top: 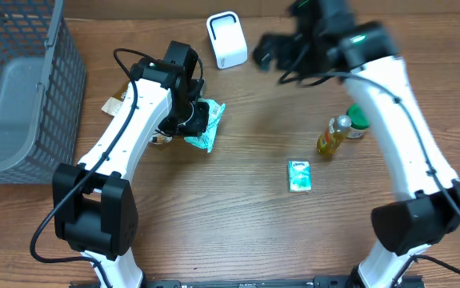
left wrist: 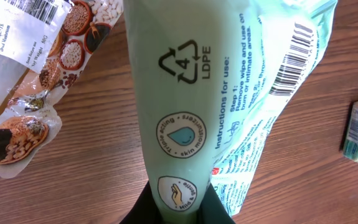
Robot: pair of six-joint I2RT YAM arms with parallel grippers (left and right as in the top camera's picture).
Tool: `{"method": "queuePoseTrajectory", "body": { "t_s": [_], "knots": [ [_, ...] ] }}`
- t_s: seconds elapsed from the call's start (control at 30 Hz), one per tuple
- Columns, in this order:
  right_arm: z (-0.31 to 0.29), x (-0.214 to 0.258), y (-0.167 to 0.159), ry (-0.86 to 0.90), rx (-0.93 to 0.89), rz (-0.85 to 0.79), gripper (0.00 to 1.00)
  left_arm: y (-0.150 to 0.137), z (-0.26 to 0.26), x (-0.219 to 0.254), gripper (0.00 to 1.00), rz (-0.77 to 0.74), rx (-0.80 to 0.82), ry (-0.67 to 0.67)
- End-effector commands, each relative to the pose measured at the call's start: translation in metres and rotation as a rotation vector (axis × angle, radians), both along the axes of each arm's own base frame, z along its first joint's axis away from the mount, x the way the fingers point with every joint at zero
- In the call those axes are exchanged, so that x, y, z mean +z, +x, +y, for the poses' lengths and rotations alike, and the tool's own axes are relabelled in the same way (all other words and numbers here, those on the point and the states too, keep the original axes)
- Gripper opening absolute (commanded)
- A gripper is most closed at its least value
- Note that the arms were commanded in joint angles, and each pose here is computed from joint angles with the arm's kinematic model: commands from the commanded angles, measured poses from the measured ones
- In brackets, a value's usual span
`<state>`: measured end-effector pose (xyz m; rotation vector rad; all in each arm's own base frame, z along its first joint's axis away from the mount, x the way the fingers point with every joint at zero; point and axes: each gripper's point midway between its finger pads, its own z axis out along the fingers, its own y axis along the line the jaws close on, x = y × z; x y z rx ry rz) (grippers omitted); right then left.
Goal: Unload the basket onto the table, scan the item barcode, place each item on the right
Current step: 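Lift the wipe pack toward the white scanner with the left gripper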
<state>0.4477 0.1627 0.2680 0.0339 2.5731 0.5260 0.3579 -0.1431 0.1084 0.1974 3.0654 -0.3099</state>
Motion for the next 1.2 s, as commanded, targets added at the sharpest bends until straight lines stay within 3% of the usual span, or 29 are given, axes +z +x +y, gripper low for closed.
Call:
{"method": "queuePoseTrajectory", "body": {
  "t_s": [0.0, 0.27, 0.53, 0.97, 1.17],
  "knots": [
    [-0.063, 0.021, 0.010, -0.063, -0.138, -0.045, 1.00, 0.010, -0.002, 0.012, 0.04, -0.045, 0.021, -0.018],
    [-0.163, -0.005, -0.012, -0.131, -0.357, 0.127, 1.00, 0.039, 0.002, 0.040, 0.04, -0.183, 0.029, 0.037],
    [-0.195, -0.006, -0.017, -0.128, -0.431, 0.145, 1.00, 0.061, -0.013, 0.098, 0.04, -0.365, -0.015, 0.096],
    [-0.195, -0.006, -0.017, -0.128, -0.431, 0.145, 1.00, -0.015, -0.021, 0.062, 0.04, -0.031, -0.128, 0.054],
    [-0.195, -0.006, -0.017, -0.128, -0.431, 0.145, 1.00, -0.033, -0.039, 0.052, 0.04, 0.046, -0.197, -0.059]
  ]
}}
